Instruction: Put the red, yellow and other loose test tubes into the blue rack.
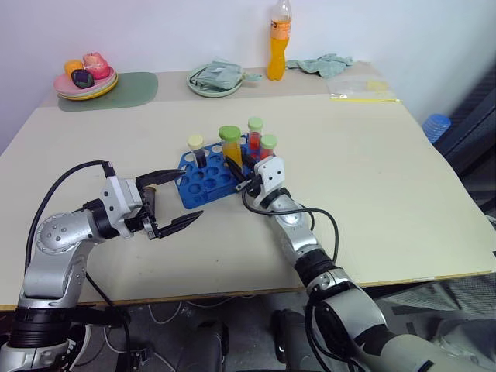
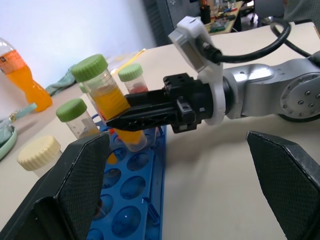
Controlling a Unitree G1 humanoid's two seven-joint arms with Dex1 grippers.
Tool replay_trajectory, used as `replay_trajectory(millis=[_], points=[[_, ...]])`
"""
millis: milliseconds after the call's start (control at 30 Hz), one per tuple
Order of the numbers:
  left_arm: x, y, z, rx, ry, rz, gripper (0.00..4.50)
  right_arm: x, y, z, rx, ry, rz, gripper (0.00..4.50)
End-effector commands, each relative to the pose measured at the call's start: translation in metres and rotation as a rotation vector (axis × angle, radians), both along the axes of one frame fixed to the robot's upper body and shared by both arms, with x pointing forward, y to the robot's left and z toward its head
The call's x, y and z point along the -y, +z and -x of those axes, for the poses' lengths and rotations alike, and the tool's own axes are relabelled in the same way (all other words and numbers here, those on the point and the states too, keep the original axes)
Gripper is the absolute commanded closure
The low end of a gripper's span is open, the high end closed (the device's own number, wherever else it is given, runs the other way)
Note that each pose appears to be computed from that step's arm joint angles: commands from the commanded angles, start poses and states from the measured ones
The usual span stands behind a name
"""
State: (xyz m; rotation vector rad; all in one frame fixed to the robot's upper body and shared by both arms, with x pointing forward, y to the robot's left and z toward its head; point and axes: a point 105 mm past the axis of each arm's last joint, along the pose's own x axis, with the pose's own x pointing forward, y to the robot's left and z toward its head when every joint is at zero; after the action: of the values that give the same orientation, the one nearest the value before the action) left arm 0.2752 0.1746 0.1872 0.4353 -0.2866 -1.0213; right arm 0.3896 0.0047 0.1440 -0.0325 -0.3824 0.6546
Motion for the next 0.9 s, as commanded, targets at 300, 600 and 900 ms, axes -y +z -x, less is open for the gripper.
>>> replay_trajectory(millis=[300, 600, 900], points=[[0.001, 0.013, 0.003, 0.049, -0.002, 0.011, 0.00, 0.010, -0.007, 0.003, -0.010, -0.015, -0.012, 3.75], [0.002, 0.013, 0.003, 0.050, -0.010, 0.011, 0.00, 0.008, -0.005, 0.005, -0.016, -0.007, -0.033, 3.75], [0.002, 0.012, 0.004, 0.047, -0.008, 0.010, 0.00, -0.008, -0.003, 0.010, -0.007, 0.032, -0.028, 3.75]])
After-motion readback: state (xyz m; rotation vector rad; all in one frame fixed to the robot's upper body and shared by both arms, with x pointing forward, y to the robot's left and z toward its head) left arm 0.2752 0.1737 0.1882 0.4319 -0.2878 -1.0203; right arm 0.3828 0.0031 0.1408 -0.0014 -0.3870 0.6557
